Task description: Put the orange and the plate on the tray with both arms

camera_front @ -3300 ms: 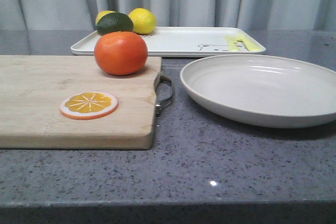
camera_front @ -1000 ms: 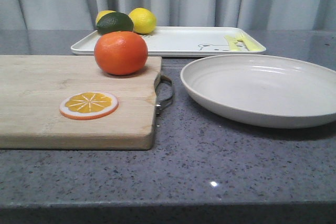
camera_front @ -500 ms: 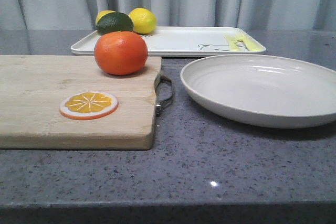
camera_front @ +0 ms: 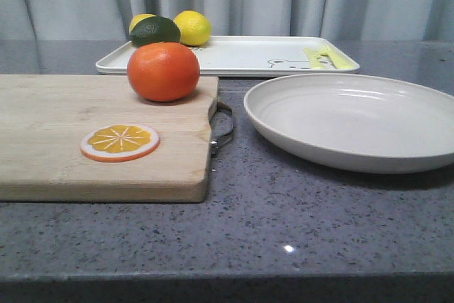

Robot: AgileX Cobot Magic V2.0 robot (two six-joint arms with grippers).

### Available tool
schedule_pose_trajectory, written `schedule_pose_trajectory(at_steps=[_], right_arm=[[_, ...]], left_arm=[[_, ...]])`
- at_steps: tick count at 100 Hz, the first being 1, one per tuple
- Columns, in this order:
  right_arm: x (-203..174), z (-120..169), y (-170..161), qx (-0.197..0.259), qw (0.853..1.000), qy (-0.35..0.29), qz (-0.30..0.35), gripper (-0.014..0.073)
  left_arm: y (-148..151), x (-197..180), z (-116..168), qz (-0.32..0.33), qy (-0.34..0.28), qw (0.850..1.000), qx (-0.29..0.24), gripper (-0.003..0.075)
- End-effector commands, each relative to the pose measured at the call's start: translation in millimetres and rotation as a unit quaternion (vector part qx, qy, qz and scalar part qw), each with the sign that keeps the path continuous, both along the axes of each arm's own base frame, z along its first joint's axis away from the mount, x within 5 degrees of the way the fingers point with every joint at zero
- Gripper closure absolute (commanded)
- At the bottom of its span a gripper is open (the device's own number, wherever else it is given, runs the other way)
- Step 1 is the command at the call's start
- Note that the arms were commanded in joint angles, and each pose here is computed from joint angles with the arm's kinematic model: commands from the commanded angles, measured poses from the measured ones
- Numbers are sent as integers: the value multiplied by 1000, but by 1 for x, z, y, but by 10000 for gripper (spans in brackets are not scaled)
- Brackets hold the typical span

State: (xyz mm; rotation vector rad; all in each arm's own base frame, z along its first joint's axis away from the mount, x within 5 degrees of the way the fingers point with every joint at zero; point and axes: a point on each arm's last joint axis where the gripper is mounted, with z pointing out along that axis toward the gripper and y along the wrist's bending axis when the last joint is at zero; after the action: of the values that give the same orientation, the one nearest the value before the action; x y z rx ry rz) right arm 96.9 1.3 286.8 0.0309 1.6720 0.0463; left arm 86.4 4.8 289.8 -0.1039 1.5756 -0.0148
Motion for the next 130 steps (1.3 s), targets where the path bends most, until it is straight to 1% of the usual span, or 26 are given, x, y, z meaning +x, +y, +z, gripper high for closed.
schedule_pose_trajectory(at_steps=[1,9,14,19,36,59,67,84,96,114,130], right_arm=[[2,18,0,-5,999,-50,1,662],[2,18,0,-5,999,-50,1,662],[2,18,0,-5,999,-50,1,662],[2,18,0,-5,999,-50,1,662],[2,18,0,-5,999,-50,1,662],[2,18,0,-5,999,-50,1,662],[2,18,0,-5,999,-50,1,662],[2,18,0,-5,999,-50,1,662],[2,18,0,-5,999,-50,1,662],[2,18,0,-5,999,-50,1,662],[2,18,0,-5,999,-50,1,662]], left_arm=[[1,0,20,7,-55,998,2,332],[1,0,20,7,-55,998,2,246],[1,0,20,7,-55,998,2,211],[1,1,19,7,-53,999,2,194],[1,1,20,4,-36,999,1,191],[1,16,29,-3,22,1000,-2,189],[1,23,33,-4,35,999,-4,175],[2,38,42,-5,49,999,-12,118],[2,52,47,-8,68,997,-30,111],[-6,77,56,-39,114,992,-37,112],[-25,102,65,-89,141,985,-32,112]])
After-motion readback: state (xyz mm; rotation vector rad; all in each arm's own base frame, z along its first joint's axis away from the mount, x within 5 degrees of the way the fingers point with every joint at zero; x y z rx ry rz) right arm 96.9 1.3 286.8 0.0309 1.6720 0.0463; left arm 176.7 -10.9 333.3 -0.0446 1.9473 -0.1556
